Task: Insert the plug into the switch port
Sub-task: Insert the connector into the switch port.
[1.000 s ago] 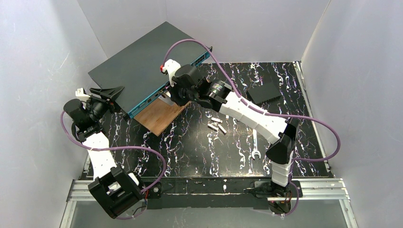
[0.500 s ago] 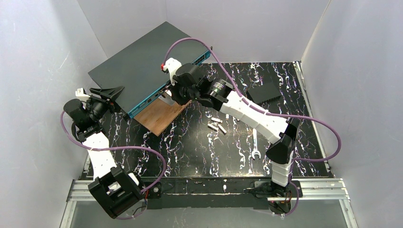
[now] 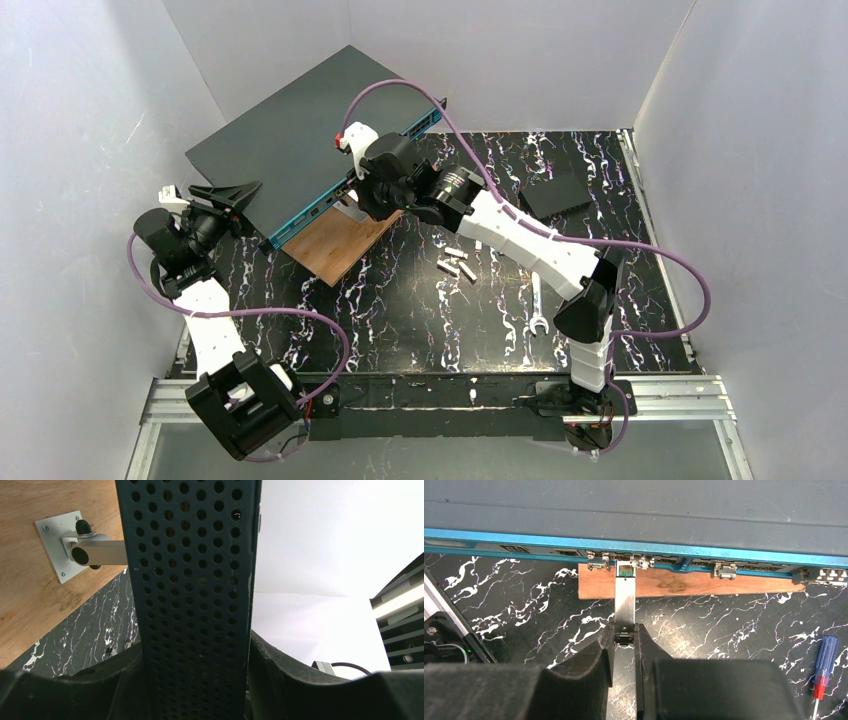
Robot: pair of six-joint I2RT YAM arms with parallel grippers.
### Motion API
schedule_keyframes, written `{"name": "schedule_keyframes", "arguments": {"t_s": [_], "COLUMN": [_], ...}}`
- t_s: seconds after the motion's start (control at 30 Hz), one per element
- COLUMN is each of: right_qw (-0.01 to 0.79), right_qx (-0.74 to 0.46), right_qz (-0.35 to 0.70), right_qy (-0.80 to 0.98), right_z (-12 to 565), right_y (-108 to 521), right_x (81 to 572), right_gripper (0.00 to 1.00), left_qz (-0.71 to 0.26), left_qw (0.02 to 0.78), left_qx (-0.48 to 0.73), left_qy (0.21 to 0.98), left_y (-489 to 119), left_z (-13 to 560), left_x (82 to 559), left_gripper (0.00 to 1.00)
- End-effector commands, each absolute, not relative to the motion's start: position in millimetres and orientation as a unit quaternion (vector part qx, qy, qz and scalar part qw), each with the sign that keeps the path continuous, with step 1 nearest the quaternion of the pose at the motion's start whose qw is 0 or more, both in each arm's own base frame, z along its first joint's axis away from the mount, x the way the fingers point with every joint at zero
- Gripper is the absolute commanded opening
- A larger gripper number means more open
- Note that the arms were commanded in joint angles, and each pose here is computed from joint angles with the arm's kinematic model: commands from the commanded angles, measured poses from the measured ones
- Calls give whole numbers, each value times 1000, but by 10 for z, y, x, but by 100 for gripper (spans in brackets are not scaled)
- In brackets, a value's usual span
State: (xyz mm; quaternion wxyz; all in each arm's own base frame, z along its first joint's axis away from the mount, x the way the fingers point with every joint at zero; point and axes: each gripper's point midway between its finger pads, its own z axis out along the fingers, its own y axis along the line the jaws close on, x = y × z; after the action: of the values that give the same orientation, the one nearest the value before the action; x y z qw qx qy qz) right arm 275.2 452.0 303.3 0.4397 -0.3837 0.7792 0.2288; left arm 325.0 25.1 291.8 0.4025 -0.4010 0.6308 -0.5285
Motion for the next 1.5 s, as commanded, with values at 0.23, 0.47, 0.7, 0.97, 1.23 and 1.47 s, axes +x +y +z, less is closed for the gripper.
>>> {"name": "schedule_keyframes", "arguments": {"t_s": [0.23,0.47,0.7,0.97,1.23,1.47], "right_qw": [468,476,484,491,498,493], "right_qx": [-368,-372,-377,-378,-376,-375], "right_qz": [261,270,274,272,267,267], "right_qy": [760,750,741,736,734,739], "right_z": [3328,3409,3476,3525,3511,3438], "right_y": [4660,4740,4833,4855,4857,4853], "right_x": [2756,2636,2495,2433,2477,2587], "right_gripper": [1,1,1,1,1,1], "left_qz": [-543,-543,-544,-543,-543,-543], "left_qw": [391,391,391,391,393,394], "left_qx": [-342,-342,-341,-339,-336,-334], "left_qy": [660,660,660,661,661,662], "left_y": [23,23,13,5,-5,-16], "left_z": [2912,2916,2917,2916,2926,2933], "left_x": [3113,3114,3114,3113,3106,3102], "left_gripper": [0,0,0,0,0,0]}}
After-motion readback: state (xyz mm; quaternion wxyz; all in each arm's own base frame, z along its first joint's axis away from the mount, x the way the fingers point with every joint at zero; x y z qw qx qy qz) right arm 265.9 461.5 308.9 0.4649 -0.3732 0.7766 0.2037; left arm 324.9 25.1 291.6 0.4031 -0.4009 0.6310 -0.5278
